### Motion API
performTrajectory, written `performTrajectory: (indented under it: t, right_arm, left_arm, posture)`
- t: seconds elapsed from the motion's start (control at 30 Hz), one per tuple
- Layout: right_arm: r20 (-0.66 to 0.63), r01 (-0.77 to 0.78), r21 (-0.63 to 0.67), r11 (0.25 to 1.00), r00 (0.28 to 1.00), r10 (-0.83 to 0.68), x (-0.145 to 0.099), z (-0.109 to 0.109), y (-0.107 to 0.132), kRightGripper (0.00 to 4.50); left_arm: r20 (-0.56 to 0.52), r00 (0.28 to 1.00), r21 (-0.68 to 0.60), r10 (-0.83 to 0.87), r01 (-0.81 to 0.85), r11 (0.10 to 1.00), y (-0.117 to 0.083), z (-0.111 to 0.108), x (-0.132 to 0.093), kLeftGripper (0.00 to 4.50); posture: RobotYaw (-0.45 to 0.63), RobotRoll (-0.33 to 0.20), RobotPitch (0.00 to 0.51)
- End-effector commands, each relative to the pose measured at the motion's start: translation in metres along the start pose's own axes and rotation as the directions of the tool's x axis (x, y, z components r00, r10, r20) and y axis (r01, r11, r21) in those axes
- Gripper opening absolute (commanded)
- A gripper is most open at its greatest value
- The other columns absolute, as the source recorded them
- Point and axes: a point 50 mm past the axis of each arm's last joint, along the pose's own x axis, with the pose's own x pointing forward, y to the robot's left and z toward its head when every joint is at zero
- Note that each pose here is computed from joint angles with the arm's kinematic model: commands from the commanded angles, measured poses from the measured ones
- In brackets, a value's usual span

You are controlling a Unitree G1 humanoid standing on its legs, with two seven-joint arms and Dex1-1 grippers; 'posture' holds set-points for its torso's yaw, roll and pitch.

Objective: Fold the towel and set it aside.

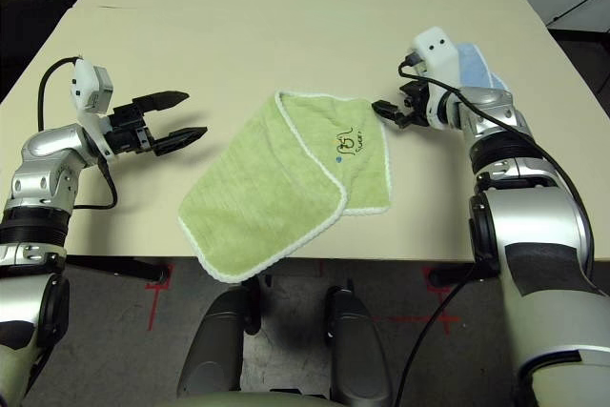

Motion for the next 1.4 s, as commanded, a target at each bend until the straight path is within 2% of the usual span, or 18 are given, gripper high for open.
performTrajectory:
  t: [0.03, 0.37, 0.4, 0.47, 0.77, 0.8, 0.9, 1.07, 1.27, 1.4]
  right_arm:
    - [-0.028, -0.013, -0.03, 0.999, 1.0, 0.012, 0.006, -0.001, 0.006, 4.45]
    - [-0.098, -0.08, -0.069, 0.994, 0.992, 0.074, 0.011, -0.006, 0.014, 4.45]
    - [-0.104, -0.085, -0.071, 0.994, 0.992, 0.077, 0.011, -0.006, 0.014, 4.29]
    - [-0.108, -0.087, -0.07, 0.994, 0.991, 0.08, 0.01, -0.007, 0.014, 3.84]
    - [-0.054, -0.079, -0.045, 0.996, 0.996, 0.076, 0.005, 0.003, 0.008, 0.4]
    - [-0.016, -0.079, -0.03, 0.996, 0.997, 0.078, 0.005, 0.008, 0.007, 0.07]
    - [0.159, -0.091, -0.011, 0.996, 0.983, 0.092, 0.003, 0.031, 0.007, 0.03]
    - [0.456, -0.116, -0.016, 0.993, 0.883, 0.111, -0.003, 0.076, 0.01, 0.03]
    - [0.733, -0.107, -0.088, 0.99, 0.666, 0.137, -0.02, 0.132, 0.019, 0.03]
    - [0.855, -0.099, -0.153, 0.983, 0.485, 0.182, -0.04, 0.186, 0.031, 0.03]
  left_arm:
    - [-0.003, 1.0, -0.016, -0.003, 0.003, 1.0, -0.002, -0.004, -0.001, 4.5]
    - [-0.011, 1.0, -0.022, -0.009, 0.009, 1.0, -0.003, -0.006, 0.0, 4.5]
    - [-0.012, 1.0, -0.022, -0.009, 0.009, 1.0, -0.003, -0.006, 0.0, 4.5]
    - [-0.014, 1.0, -0.023, -0.011, 0.01, 1.0, -0.003, -0.007, 0.0, 4.5]
    - [-0.027, 1.0, -0.026, -0.014, 0.013, 1.0, -0.002, -0.007, -0.001, 4.5]
    - [-0.028, 1.0, -0.028, -0.014, 0.013, 1.0, -0.002, -0.007, -0.001, 4.5]
    - [-0.029, 1.0, -0.033, -0.011, 0.01, 0.999, -0.002, -0.007, 0.0, 4.5]
    - [-0.025, 1.0, -0.045, -0.011, 0.01, 0.999, -0.004, -0.009, 0.003, 4.5]
    - [-0.012, 1.0, -0.065, -0.002, 0.001, 0.998, -0.004, -0.009, 0.011, 4.5]
    - [0.003, 1.0, -0.071, 0.014, -0.013, 0.997, -0.003, -0.007, 0.02, 4.5]
  posture:
    - [0.07, 0.0, 0.202]
    - [0.06, 0.0, 0.205]
    - [0.06, 0.0, 0.205]
    - [0.06, 0.0, 0.205]
    - [0.06, 0.0, 0.211]
    - [0.05, 0.0, 0.21]
    - [0.04, 0.0, 0.209]
    - [0.04, 0.0, 0.209]
    - [0.03, 0.0, 0.206]
    - [0.03, 0.0, 0.205]
